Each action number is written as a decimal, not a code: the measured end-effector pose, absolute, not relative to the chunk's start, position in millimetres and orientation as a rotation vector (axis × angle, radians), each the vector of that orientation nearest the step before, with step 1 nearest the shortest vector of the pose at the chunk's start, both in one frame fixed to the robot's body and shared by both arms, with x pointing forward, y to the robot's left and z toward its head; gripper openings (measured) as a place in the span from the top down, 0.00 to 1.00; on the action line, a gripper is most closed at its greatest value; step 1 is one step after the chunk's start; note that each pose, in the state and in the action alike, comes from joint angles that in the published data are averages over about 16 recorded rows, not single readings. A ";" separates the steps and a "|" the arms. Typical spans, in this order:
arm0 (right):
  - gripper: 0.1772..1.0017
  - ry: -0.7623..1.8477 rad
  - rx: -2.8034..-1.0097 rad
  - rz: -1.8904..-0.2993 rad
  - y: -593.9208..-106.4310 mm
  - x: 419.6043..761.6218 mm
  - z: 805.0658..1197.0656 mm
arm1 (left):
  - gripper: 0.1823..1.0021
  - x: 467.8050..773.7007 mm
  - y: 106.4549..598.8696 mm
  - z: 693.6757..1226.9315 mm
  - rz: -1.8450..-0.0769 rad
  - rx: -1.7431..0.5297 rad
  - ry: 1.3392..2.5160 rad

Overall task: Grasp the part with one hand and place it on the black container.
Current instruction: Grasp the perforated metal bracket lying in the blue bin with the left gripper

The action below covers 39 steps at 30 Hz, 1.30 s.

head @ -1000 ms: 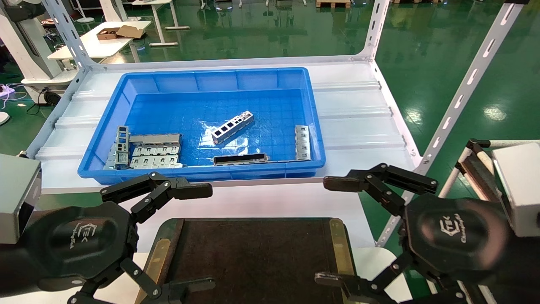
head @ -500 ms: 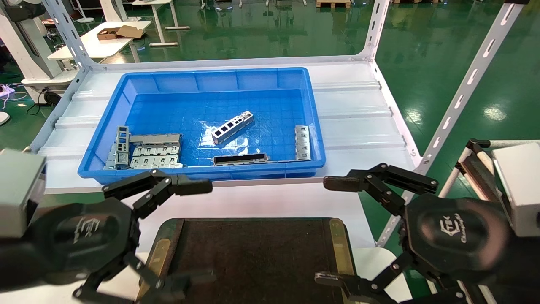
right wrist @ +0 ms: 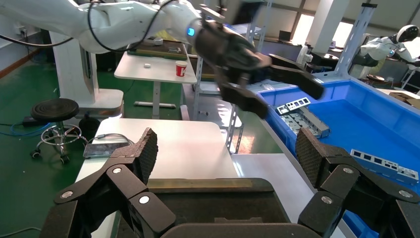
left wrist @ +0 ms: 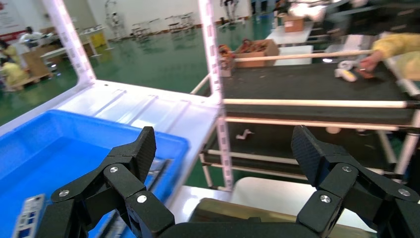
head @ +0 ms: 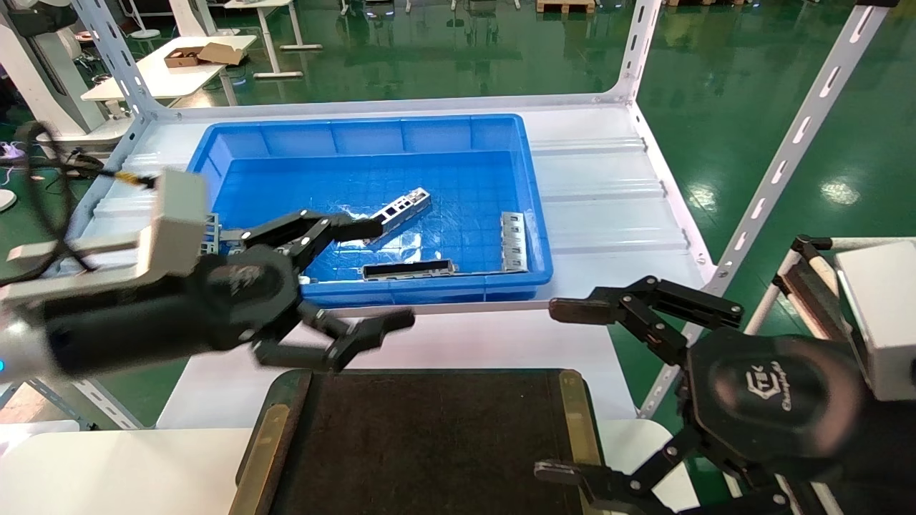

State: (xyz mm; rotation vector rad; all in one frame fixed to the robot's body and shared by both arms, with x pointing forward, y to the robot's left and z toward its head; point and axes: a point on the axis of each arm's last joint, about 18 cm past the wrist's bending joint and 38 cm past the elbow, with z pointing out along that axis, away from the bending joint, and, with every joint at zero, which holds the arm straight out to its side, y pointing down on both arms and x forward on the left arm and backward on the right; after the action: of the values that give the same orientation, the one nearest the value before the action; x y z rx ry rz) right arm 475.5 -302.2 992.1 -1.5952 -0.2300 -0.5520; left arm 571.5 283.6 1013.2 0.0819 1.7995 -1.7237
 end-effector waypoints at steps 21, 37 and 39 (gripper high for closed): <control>0.00 -0.230 -1.595 -0.552 -302.2 475.5 992.1 | 0.00 731.6 261.5 1028.2 -1.479 -0.336 1.606; 0.00 -0.230 -1.595 -0.552 -302.2 475.5 992.1 | 0.00 782.8 247.4 999.8 -1.289 -0.610 1.525; 0.00 -0.230 -1.595 -0.552 -302.2 475.5 992.1 | 0.00 783.7 245.7 997.3 -1.290 -0.617 1.525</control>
State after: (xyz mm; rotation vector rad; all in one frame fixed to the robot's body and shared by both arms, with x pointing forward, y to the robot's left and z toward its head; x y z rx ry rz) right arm 475.5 -302.2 992.1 -1.5952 -0.2300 -0.5520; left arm 783.7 245.7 997.3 -0.6174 1.5249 -1.2899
